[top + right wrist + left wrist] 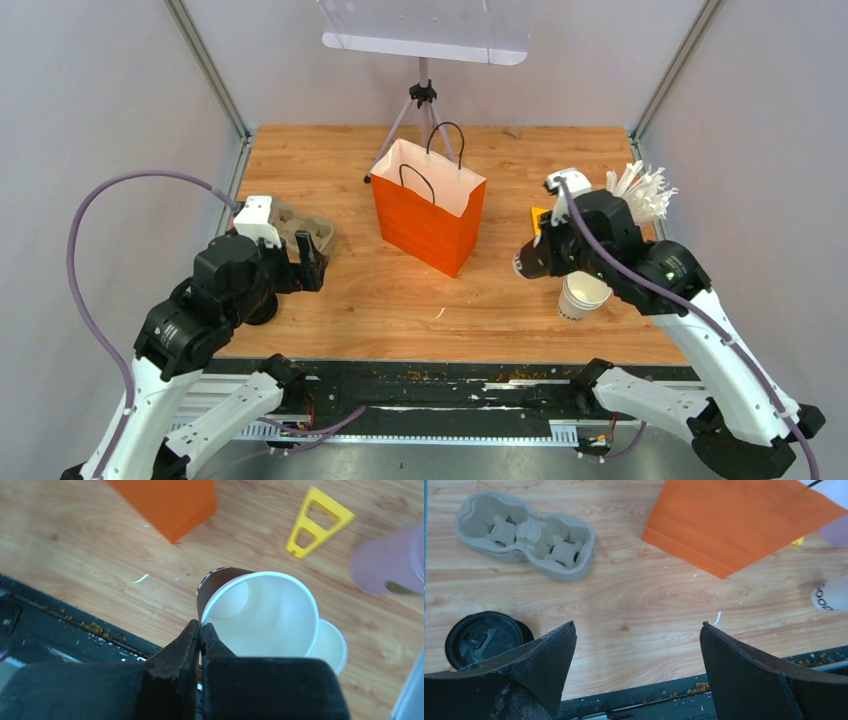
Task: Pack the takeout coffee
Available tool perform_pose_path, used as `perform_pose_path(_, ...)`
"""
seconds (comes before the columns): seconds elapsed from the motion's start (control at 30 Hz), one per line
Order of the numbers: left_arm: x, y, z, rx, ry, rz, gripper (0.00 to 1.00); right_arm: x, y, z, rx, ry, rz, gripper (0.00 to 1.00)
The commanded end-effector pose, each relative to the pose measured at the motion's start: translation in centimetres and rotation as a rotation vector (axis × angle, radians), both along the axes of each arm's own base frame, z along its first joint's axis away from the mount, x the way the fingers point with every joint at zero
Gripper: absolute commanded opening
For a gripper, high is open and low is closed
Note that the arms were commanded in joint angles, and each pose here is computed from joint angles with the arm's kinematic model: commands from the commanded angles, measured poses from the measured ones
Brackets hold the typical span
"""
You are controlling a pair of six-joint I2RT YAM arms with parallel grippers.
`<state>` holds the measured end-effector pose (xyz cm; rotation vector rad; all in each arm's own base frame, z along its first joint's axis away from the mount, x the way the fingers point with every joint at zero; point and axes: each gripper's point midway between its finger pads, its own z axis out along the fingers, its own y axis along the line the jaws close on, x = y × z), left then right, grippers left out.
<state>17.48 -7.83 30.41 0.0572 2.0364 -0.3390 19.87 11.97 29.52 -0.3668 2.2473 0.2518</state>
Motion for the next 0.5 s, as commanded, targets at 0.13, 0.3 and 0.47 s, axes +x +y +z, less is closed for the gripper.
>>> perform_pose_path(0.13,0.9,3.0,-1.2,0.009,0.071,0.262,1.00,-0.7,10.6,-2.4,0.019,-0.118,0.425,0.00)
perform_pose_path(0.3,0.8,4.2,-1.8,0.002,0.083,0.358,1.00,-1.7,15.1,-5.6,-0.105,-0.177,0.597,0.01)
perform_pose_path(0.47,0.8,5.4,-2.2,0.051,0.094,0.421,1.00,-3.5,19.4,-7.6,-0.204,-0.289,0.817,0.01)
